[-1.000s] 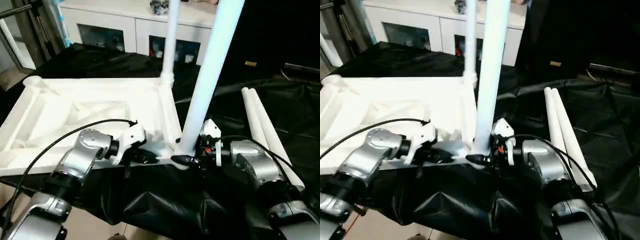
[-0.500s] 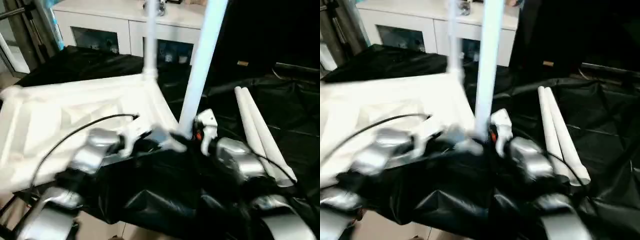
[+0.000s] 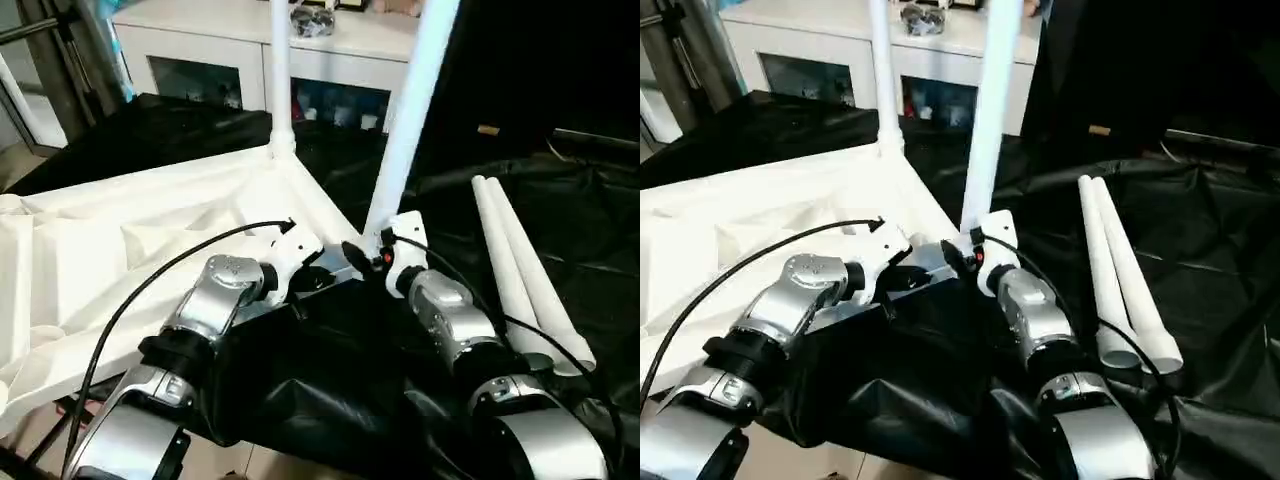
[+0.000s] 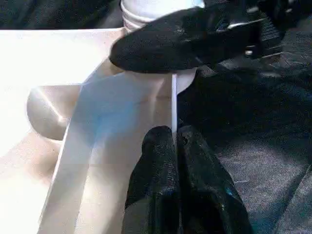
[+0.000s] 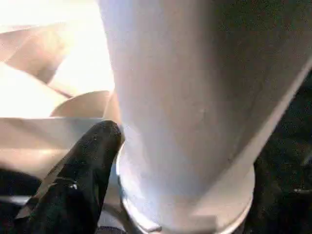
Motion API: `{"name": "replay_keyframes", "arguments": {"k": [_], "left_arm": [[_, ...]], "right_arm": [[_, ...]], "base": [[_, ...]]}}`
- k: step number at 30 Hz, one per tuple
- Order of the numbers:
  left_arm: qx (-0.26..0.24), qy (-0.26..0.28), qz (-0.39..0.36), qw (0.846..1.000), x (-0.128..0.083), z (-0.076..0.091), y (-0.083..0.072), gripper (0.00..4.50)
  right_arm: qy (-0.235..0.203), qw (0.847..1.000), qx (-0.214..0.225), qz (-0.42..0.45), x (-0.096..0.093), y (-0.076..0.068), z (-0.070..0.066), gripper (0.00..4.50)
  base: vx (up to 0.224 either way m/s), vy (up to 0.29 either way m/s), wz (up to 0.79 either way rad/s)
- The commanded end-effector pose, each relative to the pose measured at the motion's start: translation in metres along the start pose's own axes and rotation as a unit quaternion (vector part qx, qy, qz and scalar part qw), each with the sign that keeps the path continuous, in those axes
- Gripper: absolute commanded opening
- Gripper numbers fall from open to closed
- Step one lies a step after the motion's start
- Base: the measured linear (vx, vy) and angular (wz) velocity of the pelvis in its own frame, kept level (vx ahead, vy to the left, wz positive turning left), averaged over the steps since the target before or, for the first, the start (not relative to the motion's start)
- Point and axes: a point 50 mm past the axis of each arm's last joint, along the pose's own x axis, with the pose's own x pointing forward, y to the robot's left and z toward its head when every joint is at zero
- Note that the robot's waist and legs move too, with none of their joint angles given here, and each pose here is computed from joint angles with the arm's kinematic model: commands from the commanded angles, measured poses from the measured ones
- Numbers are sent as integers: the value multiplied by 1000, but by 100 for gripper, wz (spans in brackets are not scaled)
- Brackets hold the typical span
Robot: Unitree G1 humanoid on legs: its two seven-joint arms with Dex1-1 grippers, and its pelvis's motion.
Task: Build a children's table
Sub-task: Rotate leg to tighten
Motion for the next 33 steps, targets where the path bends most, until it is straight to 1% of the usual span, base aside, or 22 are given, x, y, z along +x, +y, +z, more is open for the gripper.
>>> {"name": "replay_keyframes", "arguments": {"k": [1, 4, 5, 6, 8, 10, 11, 12, 13, 14, 15, 16, 17, 18, 19, 21, 26, 29, 30, 31, 32, 33], "left_arm": [[12, -28, -65, 997, 3, 0, -14, 0], [21, -30, -94, 995, -5, -5, -15, 0], [21, -30, -94, 995, -5, -5, -15, 0], [25, -30, -109, 993, -10, -7, -15, 0], [30, -28, -118, 992, -12, -8, -16, 0], [39, -24, -139, 989, -18, -11, -16, 0], [39, -22, -141, 989, -19, -11, -16, 0], [42, -12, -149, 988, -23, -15, -15, 0], [43, -11, -150, 988, -23, -16, -15, 0], [45, 0, -160, 986, -28, -20, -13, 0], [46, 4, -165, 985, -30, -22, -13, 0], [46, 4, -165, 985, -30, -22, -13, 0], [46, 5, -171, 984, -32, -22, -13, 0], [45, 7, -183, 982, -35, -23, -13, 0], [44, 6, -191, 981, -37, -24, -13, 0], [42, 8, -203, 978, -39, -24, -15, 0], [42, 8, -206, 978, -40, -25, -15, 0], [37, -6, -189, 981, -35, -22, -15, 0], [35, -9, -178, 983, -33, -21, -15, 0], [29, -12, -159, 987, -30, -18, -13, 0], [25, -14, -146, 989, -27, -17, -12, 0], [25, -14, -146, 989, -27, -17, -12, 0]], "right_arm": [[33, 996, -3, 81, -5, 9, -13, 394], [36, 986, -25, 163, -17, 7, -11, 394], [36, 986, -25, 163, -17, 7, -11, 394], [36, 979, -34, 197, -24, 4, -10, 394], [38, 976, -39, 213, -28, 3, -9, 394], [44, 966, -44, 250, -36, 0, -8, 394], [47, 964, -44, 256, -37, 0, -8, 394], [62, 955, -46, 288, -44, -1, -9, 394], [63, 953, -47, 292, -44, -1, -9, 394], [78, 943, -52, 319, -50, 0, -10, 394], [84, 939, -54, 329, -52, 0, -11, 378], [84, 939, -54, 329, -52, 0, -11, 368], [88, 936, -57, 335, -53, 1, -11, 368], [94, 932, -60, 344, -55, 2, -11, 349], [96, 931, -60, 348, -55, 2, -12, 349], [98, 929, -61, 351, -55, 3, -12, 322], [101, 928, -58, 355, -56, 5, -13, 298], [91, 934, -44, 342, -54, 7, -14, 292], [84, 939, -40, 331, -52, 7, -14, 290], [75, 949, -36, 304, -48, 6, -15, 290], [70, 956, -33, 284, -45, 5, -16, 290], [70, 956, -33, 284, -45, 5, -16, 290]], "base": [[0, 0, 0], [0, 0, 0], [0, 0, 0], [0, 0, 0], [0, 0, 0], [0, 0, 0], [0, 0, 0], [0, 0, 0], [0, 0, 0], [0, 0, 0], [0, 0, 0], [0, 0, 0], [0, 0, 0], [0, 0, 0], [0, 0, 0], [0, 0, 0], [0, 0, 0], [0, 0, 0], [0, 0, 0], [0, 0, 0], [0, 0, 0], [0, 0, 0]]}}
